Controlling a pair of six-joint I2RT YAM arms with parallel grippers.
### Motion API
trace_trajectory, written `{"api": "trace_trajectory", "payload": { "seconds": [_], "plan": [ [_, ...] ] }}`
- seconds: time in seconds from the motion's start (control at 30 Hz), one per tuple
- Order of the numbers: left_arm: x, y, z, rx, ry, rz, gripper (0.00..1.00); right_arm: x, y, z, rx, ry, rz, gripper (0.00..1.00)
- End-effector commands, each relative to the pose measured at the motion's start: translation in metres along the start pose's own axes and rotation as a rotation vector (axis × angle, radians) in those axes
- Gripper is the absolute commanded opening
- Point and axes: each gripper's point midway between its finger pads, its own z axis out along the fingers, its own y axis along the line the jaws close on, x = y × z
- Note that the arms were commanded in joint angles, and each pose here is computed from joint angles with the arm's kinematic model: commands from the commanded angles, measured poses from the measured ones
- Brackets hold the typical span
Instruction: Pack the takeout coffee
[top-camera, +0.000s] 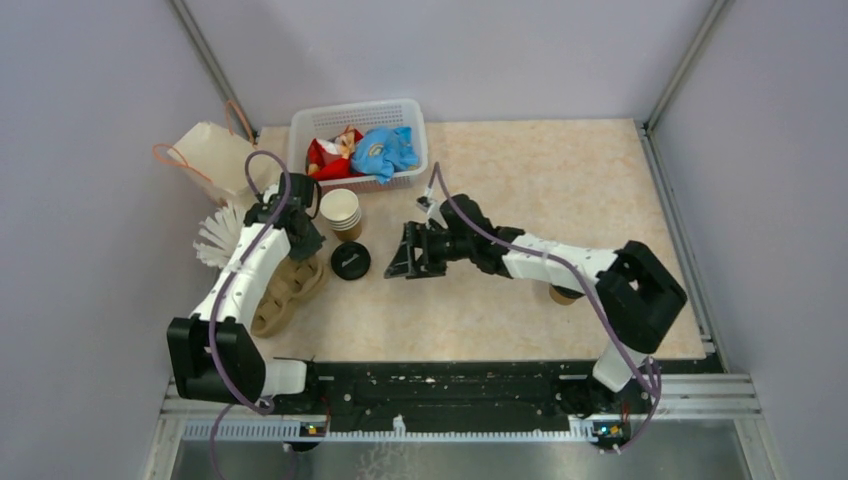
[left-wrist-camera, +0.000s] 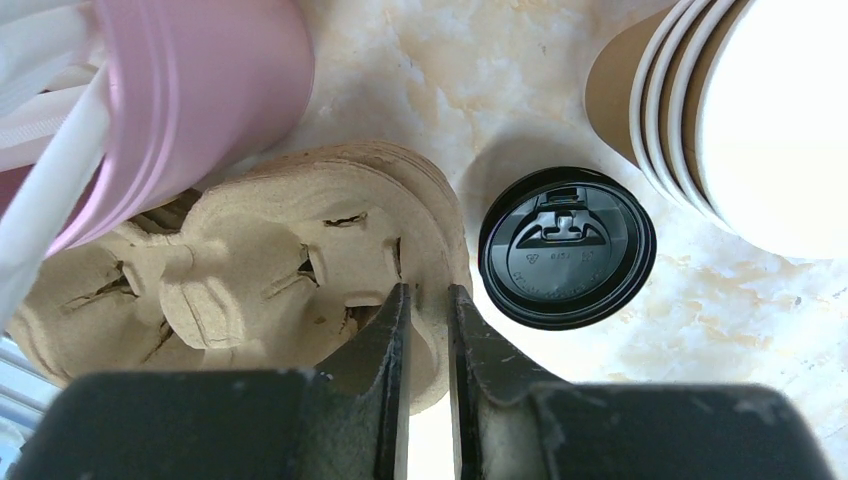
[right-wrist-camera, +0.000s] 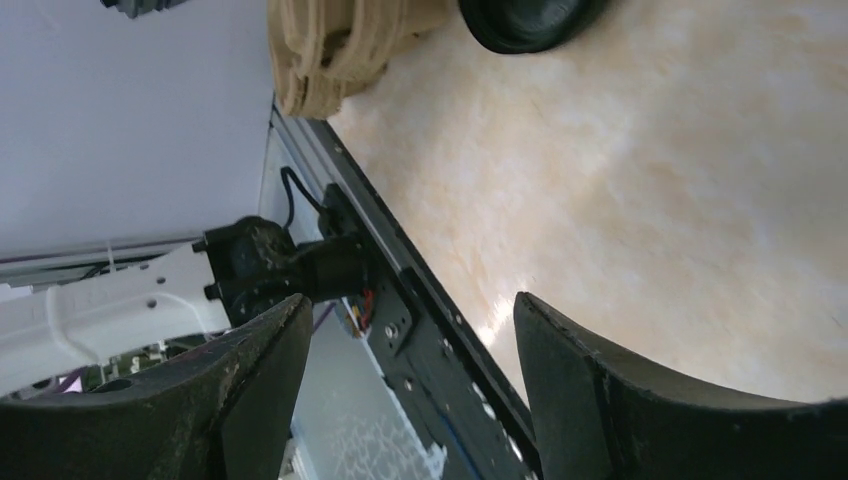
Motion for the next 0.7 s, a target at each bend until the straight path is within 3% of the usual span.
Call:
{"api": "trace_trajectory", "payload": {
  "seconds": [0.0,0.1,0.37,0.67],
  "plan": [
    [-0.011,0.0,-0.013,0.042,-0.054,-0.01,0.08,-0.042,0.075,0.031,-0.181,-0.189,-0.108,0.73],
    [-0.007,0.001,-0.016,0.046,-0.04,-0.011,0.08,-0.045,0.087,0.051,-0.239,-0.232,-0.112,0.71],
    [-0.002,0.004,-0.013,0.017,0.005,0.021,0.07,-0.047,0.088,0.103,-0.293,-0.214,-0.115,0.46],
    [-0.001,0.0,-0.007,-0.018,0.085,0.061,0.07,-0.025,0.103,0.137,-0.372,-0.205,-0.21,0.45]
  ]
}}
